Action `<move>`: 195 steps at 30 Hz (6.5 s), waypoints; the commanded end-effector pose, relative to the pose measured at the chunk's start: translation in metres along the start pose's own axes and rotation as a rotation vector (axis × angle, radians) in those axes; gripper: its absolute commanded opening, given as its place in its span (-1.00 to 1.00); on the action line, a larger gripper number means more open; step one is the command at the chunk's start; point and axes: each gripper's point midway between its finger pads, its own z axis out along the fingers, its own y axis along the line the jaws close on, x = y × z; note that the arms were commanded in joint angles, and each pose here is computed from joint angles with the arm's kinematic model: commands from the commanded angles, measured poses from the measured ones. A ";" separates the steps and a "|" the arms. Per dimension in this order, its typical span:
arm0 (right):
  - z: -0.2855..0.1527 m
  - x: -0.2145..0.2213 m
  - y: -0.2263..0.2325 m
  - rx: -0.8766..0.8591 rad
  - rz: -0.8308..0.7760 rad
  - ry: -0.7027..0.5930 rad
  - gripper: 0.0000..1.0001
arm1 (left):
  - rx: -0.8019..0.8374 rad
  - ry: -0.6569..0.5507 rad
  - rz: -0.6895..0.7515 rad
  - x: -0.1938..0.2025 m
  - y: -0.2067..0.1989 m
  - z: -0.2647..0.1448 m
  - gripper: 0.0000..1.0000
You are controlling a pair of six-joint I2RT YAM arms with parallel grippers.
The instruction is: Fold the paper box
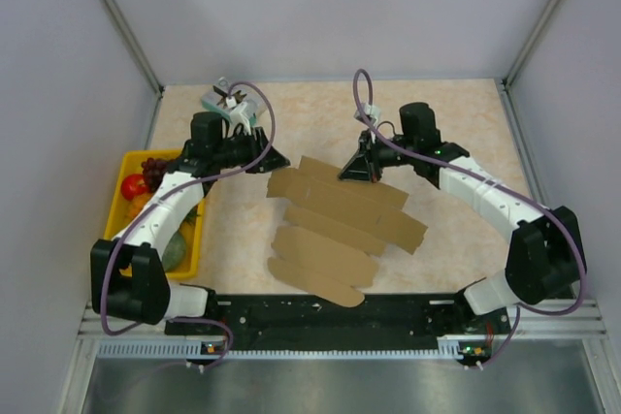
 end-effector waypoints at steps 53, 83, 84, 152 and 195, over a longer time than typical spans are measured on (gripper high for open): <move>0.004 -0.041 0.049 -0.304 -0.104 -0.055 -1.00 | 0.664 0.013 0.346 0.013 -0.127 -0.001 -0.60; 0.017 -0.048 0.067 -0.282 -0.093 0.004 -0.07 | 0.615 -0.077 0.545 0.005 -0.137 -0.016 -1.00; 0.019 -0.047 0.060 -0.233 -0.101 0.005 -0.01 | 0.617 -0.077 0.548 0.005 -0.137 -0.017 -1.00; -0.018 -0.065 0.025 -0.082 -0.149 -0.009 -0.87 | 0.103 -0.421 0.094 0.036 -0.034 -0.087 0.25; -0.021 -0.038 0.021 -0.020 -0.046 0.001 -0.54 | 0.030 -0.467 0.473 -0.022 -0.104 -0.065 -1.00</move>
